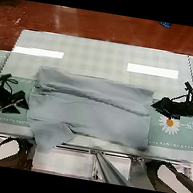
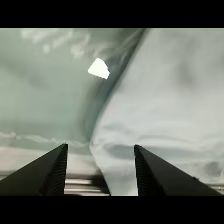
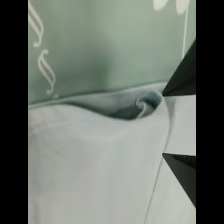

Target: Fold the shirts.

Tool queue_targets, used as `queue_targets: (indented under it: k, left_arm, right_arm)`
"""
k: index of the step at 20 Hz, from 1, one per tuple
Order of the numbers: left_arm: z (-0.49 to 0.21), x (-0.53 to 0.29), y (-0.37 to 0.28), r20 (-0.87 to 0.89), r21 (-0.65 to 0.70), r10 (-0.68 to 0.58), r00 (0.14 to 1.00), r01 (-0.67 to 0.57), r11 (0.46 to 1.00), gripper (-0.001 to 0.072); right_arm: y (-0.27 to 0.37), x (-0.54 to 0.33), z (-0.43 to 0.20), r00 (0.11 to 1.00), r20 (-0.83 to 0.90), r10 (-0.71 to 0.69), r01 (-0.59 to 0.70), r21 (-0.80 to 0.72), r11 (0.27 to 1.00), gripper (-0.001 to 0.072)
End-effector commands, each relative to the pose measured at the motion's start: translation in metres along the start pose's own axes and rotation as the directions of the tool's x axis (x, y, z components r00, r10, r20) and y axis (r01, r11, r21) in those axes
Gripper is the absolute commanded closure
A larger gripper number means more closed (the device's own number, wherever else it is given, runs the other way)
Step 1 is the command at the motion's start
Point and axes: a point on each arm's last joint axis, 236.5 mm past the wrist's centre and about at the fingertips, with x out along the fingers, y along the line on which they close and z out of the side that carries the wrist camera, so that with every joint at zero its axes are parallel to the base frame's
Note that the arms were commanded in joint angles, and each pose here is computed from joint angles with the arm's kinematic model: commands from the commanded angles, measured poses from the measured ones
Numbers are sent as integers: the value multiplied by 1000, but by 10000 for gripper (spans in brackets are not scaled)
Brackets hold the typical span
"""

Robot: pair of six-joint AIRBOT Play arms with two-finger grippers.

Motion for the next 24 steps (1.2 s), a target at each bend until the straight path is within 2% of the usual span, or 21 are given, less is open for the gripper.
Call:
queue_targets:
  k: [1,4,8,12,13,14,15,17,19,24]
  left_arm:
    - [-42,31,8,-88,-49,-26,996,21,999,199]
    - [-56,47,5,-130,-60,-50,990,42,997,198]
    - [-57,59,-24,-111,-61,-186,976,180,982,199]
    - [-50,62,-28,-82,-28,-169,982,167,986,208]
    - [-49,63,-30,-79,-13,-160,984,160,987,343]
    - [-49,65,-32,-77,7,-153,985,154,988,597]
    - [-50,64,-37,-84,48,-160,984,165,985,691]
    - [-51,58,-43,-94,93,-161,982,170,981,691]
    - [-41,48,-49,-45,148,-172,984,177,973,691]
    - [-26,25,-77,22,180,-284,959,276,944,691]
  right_arm:
    - [14,1,2,996,55,71,-71,-5,997,297]
    - [15,1,2,996,56,74,-74,-4,997,302]
    - [19,0,6,993,73,91,-91,8,996,301]
    - [14,-7,18,988,119,100,-106,45,993,302]
    - [8,-15,22,986,135,99,-109,69,992,302]
    - [0,-22,24,985,140,100,-114,94,989,301]
    - [-13,-30,20,987,131,92,-109,126,986,302]
    - [-44,-39,-15,999,6,34,-34,179,983,302]
    - [-66,-41,-65,981,-190,-36,83,248,965,302]
    - [-55,-22,-125,930,-367,40,82,311,947,302]
